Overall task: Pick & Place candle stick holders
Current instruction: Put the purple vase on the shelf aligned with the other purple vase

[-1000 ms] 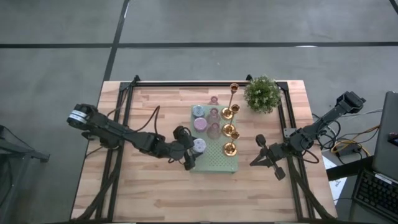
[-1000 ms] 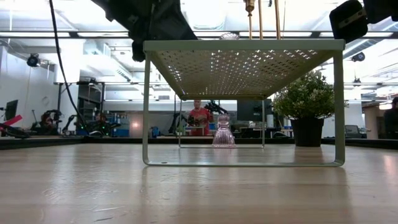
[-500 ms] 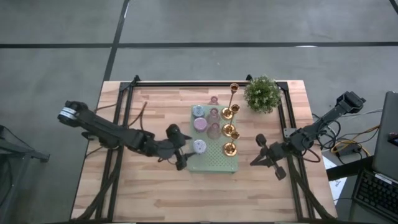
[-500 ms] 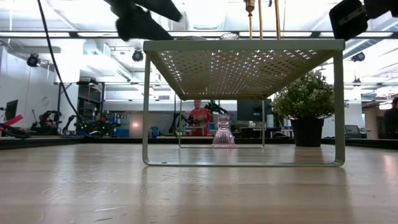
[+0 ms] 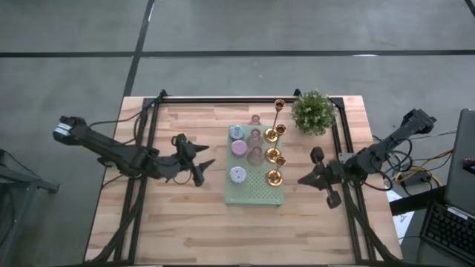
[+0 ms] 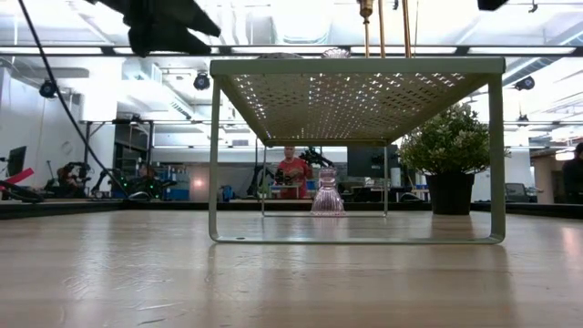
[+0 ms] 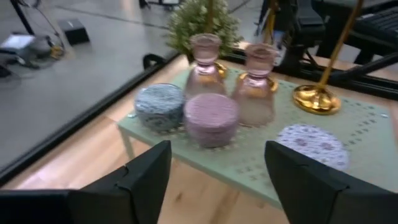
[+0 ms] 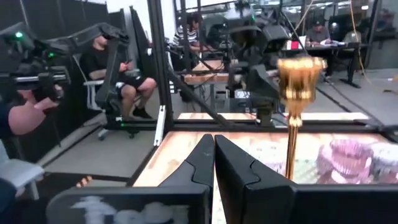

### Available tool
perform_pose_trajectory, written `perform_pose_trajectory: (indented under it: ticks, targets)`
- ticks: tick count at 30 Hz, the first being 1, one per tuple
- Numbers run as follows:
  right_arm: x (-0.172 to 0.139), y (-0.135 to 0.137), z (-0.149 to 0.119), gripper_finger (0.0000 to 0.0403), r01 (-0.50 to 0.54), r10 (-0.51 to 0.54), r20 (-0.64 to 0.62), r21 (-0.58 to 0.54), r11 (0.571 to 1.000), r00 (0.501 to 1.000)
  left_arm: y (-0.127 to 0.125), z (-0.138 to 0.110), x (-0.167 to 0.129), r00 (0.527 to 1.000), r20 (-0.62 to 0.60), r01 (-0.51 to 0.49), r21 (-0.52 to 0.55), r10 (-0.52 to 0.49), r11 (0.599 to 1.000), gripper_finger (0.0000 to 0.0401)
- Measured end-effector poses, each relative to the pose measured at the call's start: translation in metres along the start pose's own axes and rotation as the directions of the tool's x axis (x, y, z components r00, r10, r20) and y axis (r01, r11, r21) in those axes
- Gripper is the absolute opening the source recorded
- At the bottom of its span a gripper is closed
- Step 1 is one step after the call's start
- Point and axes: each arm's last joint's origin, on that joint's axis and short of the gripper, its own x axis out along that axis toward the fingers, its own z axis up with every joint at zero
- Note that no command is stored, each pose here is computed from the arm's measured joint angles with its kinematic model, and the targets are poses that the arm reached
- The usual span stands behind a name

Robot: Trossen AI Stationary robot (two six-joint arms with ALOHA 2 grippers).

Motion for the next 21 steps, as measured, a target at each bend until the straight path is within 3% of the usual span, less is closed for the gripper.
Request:
perform_pose_trajectory:
  ticks: [8,15,21]
  targets:
    - [-0.004,-0.002,0.042,0.0008,0.186,-0.189,-0.027,-0.094,0.978,0.982,0.015,-0.017,-0.006,0.996,0.092,0.000,0.058,-0.005,0.998,0.0175]
    - [-0.016,-0.010,0.086,0.0008,0.252,-0.255,-0.013,-0.117,0.961,0.967,0.026,-0.029,-0.005,0.992,0.129,-0.023,0.095,0.011,0.995,0.0077]
    - [-0.019,-0.032,0.099,0.0008,0.394,-0.404,-0.058,-0.133,0.909,0.913,0.035,-0.040,-0.011,0.979,0.192,0.053,0.108,-0.074,0.993,0.0007]
